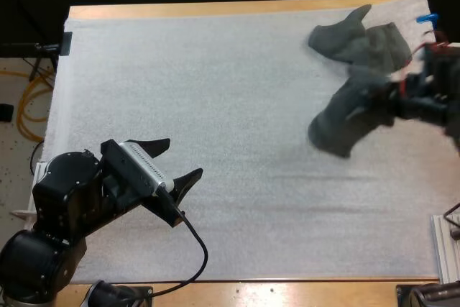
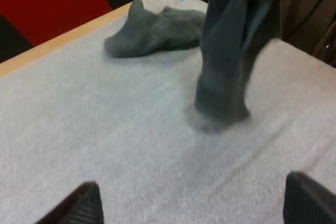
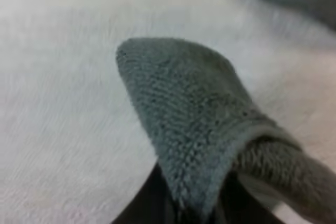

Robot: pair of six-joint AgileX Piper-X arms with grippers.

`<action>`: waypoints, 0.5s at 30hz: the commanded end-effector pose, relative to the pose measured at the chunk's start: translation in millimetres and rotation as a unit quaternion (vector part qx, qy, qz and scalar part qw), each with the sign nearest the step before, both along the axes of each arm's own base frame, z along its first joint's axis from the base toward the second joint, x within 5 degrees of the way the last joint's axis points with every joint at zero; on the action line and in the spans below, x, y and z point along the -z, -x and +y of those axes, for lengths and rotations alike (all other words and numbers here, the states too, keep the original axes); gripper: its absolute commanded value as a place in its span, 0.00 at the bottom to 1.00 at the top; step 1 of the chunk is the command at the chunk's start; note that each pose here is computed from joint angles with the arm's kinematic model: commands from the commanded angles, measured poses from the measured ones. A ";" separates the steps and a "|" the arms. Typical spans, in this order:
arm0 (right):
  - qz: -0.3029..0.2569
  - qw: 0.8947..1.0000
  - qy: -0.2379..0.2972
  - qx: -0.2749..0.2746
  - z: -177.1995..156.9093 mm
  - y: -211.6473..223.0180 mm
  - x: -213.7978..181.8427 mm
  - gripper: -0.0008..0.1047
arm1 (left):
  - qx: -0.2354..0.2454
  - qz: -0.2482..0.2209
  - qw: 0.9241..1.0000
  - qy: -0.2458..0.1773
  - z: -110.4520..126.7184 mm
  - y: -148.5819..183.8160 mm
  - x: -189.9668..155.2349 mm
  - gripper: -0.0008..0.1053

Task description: Pick towel from pile fold and stack

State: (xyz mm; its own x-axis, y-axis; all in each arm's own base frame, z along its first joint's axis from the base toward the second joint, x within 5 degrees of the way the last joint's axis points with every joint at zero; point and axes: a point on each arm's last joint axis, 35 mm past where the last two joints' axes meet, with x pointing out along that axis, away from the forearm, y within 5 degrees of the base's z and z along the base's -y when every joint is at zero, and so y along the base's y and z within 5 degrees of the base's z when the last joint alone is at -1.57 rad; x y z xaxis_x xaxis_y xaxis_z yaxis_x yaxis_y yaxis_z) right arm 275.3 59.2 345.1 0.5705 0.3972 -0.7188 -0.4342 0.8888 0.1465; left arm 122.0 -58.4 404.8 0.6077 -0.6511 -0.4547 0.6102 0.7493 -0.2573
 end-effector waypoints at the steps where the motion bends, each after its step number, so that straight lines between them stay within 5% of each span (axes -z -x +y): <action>1: -0.004 1.000 -0.012 -0.011 15.3 1.7 9.0 0.02 | 0.002 -0.002 1.000 0.007 0.2 3.0 -2.5 0.65; 11: 0.017 0.989 -0.068 -0.134 138.6 21.6 64.7 0.04 | 0.002 -0.002 1.000 0.007 0.2 3.0 -2.5 0.65; 15: 0.017 0.977 -0.081 -0.195 186.7 36.8 79.4 0.27 | 0.002 -0.002 1.000 0.007 0.2 3.0 -2.5 0.65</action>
